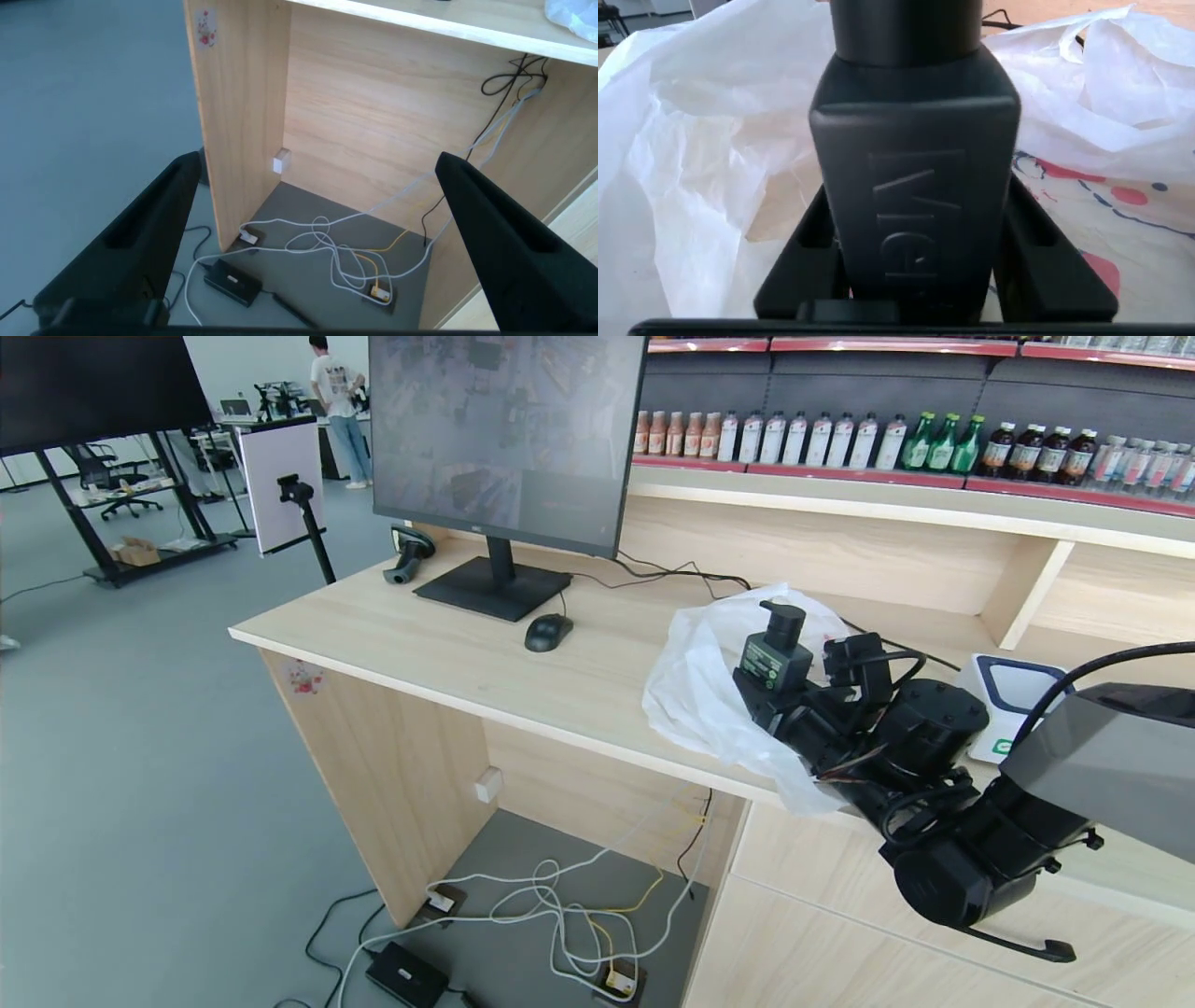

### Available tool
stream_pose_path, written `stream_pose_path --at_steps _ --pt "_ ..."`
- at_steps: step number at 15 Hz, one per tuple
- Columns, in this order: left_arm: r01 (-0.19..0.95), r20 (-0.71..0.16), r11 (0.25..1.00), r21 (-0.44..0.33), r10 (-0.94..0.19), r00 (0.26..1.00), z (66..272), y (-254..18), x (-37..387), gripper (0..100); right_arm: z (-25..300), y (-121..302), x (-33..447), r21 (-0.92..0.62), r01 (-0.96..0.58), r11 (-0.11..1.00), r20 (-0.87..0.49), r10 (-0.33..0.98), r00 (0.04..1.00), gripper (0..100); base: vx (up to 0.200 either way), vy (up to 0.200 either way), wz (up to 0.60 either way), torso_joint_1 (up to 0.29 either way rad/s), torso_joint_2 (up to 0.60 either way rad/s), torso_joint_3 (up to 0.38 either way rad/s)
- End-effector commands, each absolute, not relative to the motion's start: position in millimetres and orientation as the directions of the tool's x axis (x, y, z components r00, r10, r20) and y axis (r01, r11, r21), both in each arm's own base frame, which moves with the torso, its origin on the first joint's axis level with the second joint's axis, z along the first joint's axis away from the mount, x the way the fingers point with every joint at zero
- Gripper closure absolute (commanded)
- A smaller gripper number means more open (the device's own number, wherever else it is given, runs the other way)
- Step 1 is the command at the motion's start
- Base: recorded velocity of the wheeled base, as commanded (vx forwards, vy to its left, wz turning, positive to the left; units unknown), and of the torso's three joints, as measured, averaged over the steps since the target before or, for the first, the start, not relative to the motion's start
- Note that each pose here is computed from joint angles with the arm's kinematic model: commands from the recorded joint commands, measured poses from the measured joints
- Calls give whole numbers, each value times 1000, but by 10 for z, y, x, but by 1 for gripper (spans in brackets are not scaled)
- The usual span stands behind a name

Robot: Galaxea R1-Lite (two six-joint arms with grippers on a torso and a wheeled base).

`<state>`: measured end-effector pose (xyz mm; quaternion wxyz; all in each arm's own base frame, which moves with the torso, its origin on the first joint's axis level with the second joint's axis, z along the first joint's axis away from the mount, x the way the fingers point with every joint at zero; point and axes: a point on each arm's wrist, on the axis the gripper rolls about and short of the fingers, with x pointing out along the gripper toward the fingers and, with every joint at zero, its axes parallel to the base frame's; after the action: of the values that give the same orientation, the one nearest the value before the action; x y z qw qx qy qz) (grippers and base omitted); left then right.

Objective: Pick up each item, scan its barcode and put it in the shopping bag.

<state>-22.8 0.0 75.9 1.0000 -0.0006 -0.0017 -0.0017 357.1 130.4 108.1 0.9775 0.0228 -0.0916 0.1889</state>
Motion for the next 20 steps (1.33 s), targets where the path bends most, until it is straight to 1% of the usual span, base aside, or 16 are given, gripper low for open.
stream_pose_path --at_steps 1,4,12,13,20 --pt "3 5 1000 -2 -3 1000 760 0 -228 0 1077 1311 3575 9 -373 928 190 365 911 0 0 0 0 0 0 0" --pt "3 5 1000 -2 -3 1000 760 0 -228 0 1104 1313 3546 9 -378 926 193 369 909 0 0 0 0 0 0 0" --pt "3 5 1000 -2 -3 1000 760 0 -228 0 1419 1250 3422 1 -371 929 270 357 894 0 0 0 0 0 0 0" --pt "3 5 1000 -2 -3 1000 760 0 -228 0 1500 1214 3371 -22 -362 932 286 353 891 0 0 0 0 0 0 0" --pt "3 5 1000 -2 -3 1000 760 0 -228 0 1755 1098 3062 -25 -359 933 325 347 880 0 0 0 0 0 0 0"
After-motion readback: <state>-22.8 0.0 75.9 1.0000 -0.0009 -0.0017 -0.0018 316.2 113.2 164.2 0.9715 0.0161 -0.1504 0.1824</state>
